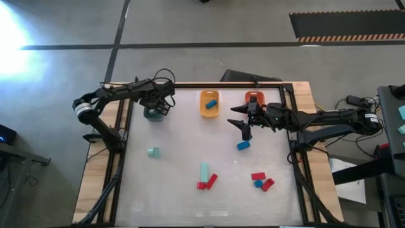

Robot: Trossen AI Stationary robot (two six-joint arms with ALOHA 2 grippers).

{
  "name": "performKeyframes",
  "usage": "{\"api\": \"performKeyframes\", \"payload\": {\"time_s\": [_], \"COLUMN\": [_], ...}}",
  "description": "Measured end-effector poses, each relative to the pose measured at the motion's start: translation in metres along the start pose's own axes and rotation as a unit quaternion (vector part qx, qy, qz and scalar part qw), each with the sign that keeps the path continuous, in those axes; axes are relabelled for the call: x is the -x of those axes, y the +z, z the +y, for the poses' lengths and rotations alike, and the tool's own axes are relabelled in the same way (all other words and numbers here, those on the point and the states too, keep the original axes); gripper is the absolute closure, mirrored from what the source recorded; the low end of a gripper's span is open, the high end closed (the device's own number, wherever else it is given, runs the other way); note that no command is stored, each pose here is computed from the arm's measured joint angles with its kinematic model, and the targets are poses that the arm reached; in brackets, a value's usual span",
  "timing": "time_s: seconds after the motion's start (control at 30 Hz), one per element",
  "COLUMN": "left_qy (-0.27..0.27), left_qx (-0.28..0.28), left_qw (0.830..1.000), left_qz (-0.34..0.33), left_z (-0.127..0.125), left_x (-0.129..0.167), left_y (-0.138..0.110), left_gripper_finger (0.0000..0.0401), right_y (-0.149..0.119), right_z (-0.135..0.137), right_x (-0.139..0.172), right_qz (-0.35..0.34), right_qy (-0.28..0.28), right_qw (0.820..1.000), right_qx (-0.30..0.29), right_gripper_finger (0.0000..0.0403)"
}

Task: Sort & place blocks by color
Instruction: Put the blue block into the yellow bin

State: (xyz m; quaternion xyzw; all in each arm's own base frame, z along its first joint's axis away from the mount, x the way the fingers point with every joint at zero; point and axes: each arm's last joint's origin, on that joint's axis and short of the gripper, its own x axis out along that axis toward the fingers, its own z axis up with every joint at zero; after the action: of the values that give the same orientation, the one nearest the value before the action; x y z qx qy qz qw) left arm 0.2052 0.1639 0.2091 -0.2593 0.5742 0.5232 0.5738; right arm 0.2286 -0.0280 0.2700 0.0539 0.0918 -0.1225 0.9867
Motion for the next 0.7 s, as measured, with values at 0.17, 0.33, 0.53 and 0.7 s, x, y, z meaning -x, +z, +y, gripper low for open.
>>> {"api": "performKeyframes", "payload": {"time_s": [0.17, 0.33, 0.53, 0.7], "left_qy": [-0.028, -0.103, -0.208, -0.293], "left_qx": [-0.008, -0.023, -0.075, -0.111], "left_qw": [0.999, 0.988, 0.946, 0.886], "left_qz": [-0.04, -0.117, -0.236, -0.341], "left_z": [-0.003, -0.017, -0.051, -0.081], "left_x": [0.028, 0.075, 0.121, 0.151], "left_y": [-0.012, -0.046, -0.103, -0.145], "left_gripper_finger": [0.0212, 0.0211, 0.021, 0.021], "right_y": [-0.001, -0.006, -0.016, -0.023], "right_z": [0.0, 0.01, 0.046, 0.076], "right_x": [0.0, 0.001, 0.004, 0.014], "right_qz": [0.006, 0.032, 0.075, 0.111], "right_qy": [0.0, 0.053, 0.155, 0.208], "right_qw": [1.0, 0.997, 0.979, 0.959], "right_qx": [-0.003, -0.041, -0.104, -0.16], "right_gripper_finger": [0.0145, 0.0145, 0.0161, 0.0171]}}
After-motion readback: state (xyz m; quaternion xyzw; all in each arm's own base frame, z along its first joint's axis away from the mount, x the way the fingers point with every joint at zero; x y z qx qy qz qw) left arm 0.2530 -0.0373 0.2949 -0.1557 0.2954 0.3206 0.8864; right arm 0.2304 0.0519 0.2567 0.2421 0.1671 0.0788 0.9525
